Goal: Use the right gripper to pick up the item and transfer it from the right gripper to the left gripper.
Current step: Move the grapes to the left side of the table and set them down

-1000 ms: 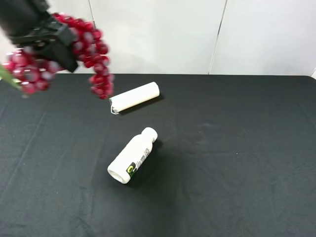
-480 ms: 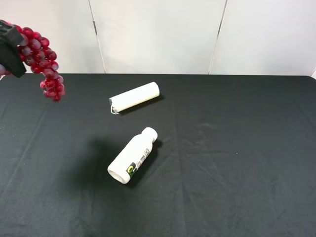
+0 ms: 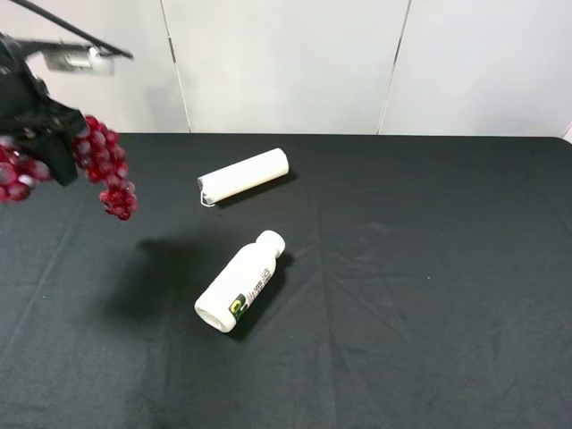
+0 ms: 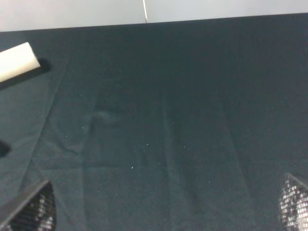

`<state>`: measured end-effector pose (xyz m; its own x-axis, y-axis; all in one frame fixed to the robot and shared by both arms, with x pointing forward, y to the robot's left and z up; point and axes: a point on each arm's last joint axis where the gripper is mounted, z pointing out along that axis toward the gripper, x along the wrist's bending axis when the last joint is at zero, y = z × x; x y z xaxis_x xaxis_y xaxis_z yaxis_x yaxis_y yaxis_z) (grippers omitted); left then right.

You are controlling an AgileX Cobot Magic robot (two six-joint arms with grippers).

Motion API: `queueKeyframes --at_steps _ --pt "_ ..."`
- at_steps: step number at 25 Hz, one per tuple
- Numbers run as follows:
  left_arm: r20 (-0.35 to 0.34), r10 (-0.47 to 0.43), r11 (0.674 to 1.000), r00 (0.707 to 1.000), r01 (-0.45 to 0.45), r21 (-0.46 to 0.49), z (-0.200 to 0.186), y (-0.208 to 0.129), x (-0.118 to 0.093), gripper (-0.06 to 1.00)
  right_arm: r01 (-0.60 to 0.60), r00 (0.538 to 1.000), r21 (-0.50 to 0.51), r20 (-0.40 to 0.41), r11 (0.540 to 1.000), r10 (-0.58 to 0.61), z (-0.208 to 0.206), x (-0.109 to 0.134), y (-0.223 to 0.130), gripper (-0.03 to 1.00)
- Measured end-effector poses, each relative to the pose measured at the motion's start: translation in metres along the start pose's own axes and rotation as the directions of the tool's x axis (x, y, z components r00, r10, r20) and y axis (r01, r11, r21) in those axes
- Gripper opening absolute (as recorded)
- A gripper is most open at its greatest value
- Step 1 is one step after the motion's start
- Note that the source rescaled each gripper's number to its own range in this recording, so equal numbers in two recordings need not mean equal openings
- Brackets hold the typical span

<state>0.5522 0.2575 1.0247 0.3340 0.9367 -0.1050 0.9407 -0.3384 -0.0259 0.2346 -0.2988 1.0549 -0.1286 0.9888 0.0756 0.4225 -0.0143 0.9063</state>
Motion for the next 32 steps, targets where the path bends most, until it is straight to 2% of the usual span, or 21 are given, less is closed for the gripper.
queueKeyframes --at_steps 9,18,19,22,23,26,32 --pt "0.035 -0.014 0.989 0.999 0.009 0.146 0.048 0.017 0.009 0.01 0.000 1.000 -0.001 -0.001 1.000 0.000 0.000 0.000 0.000 1.00" --pt "0.017 -0.013 0.997 1.000 0.012 0.080 0.052 0.024 0.011 0.00 -0.002 1.000 -0.001 -0.004 1.000 0.002 0.000 0.000 0.000 1.00" --pt "0.017 -0.013 0.997 1.000 0.012 0.080 0.052 0.024 0.011 0.06 -0.002 1.000 -0.001 -0.004 1.000 0.002 0.000 0.000 0.000 1.00" --pt "0.020 -0.013 0.996 1.000 0.012 0.089 0.052 0.023 0.011 0.40 -0.002 1.000 -0.001 -0.004 1.000 0.002 0.000 0.000 0.000 1.00" --pt "0.021 -0.013 0.995 1.000 0.011 0.094 0.052 0.022 0.011 0.48 -0.002 1.000 -0.001 -0.004 1.000 0.002 0.000 0.000 0.000 1.00" --pt "0.023 -0.014 0.995 1.000 0.011 0.102 0.052 0.022 0.010 0.57 -0.002 1.000 -0.001 -0.004 1.000 0.002 0.000 0.000 0.000 1.00" --pt "0.018 -0.013 0.996 1.000 0.012 0.083 0.052 0.023 0.011 0.61 -0.002 1.000 -0.001 -0.004 1.000 0.002 0.000 0.000 0.000 1.00"
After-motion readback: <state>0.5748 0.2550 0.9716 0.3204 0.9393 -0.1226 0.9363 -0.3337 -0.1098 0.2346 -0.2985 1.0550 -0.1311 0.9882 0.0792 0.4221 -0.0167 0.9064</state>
